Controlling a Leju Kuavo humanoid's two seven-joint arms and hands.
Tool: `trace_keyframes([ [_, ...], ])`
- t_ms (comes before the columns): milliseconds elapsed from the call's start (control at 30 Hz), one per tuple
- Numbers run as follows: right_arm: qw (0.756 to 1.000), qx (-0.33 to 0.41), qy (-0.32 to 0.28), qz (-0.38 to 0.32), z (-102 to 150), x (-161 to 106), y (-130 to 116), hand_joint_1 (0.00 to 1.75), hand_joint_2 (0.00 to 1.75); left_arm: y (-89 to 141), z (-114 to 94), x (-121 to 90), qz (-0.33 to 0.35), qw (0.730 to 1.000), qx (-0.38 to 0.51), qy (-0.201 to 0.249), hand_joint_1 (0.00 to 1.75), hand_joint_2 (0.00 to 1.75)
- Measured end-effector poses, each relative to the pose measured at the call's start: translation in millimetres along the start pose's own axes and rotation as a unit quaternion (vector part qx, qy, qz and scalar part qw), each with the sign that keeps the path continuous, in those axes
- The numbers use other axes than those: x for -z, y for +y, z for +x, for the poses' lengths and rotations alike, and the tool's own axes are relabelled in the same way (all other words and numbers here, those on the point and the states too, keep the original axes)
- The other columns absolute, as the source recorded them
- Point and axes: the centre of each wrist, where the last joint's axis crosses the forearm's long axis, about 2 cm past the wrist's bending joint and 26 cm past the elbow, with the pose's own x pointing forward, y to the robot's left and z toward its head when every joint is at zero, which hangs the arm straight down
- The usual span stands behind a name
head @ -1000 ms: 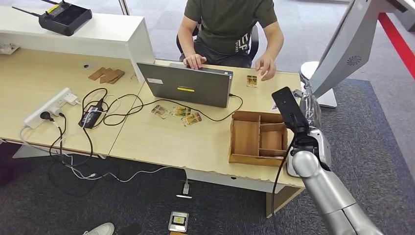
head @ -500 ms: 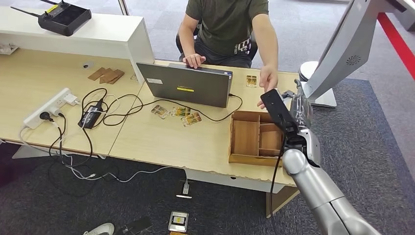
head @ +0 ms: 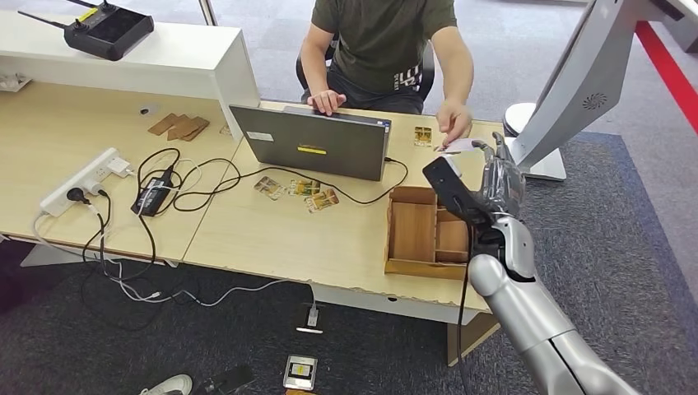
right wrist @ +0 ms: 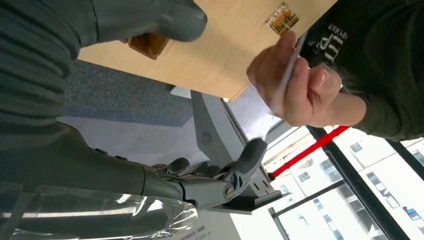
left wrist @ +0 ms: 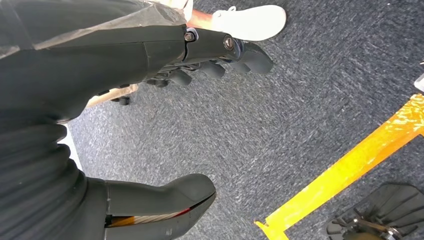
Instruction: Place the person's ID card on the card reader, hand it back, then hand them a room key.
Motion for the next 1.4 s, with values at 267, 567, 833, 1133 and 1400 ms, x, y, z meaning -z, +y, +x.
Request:
trace_keyframes([
  [267, 0.998, -0.053, -0.039, -0.023, 6, -26, -12, 0.0, 1.75, -7, -17, 0, 0.002, 1.0, -0.011, 0.005, 0.0, 1.75],
  [567, 0.989, -0.094, -0.111, -0.019, 18, -89, -25, 0.0, 1.75, -17, -51, -3, 0.004, 0.999, -0.052, 0.016, 0.0, 1.75],
  [833, 0.984, -0.085, -0.157, 0.027, 26, -130, -6, 0.0, 1.75, -22, -65, -5, 0.014, 0.996, -0.091, 0.021, 0.0, 1.75],
  [1133, 0.985, -0.07, -0.14, 0.071, 18, -145, 32, 0.0, 1.75, -33, -85, -9, 0.017, 0.993, -0.111, 0.036, 0.0, 1.75],
  [1400, 0.986, -0.086, -0.118, 0.086, -2, -145, 71, 0.0, 1.75, -33, -85, -9, 0.019, 0.992, -0.116, 0.045, 0.0, 1.75],
])
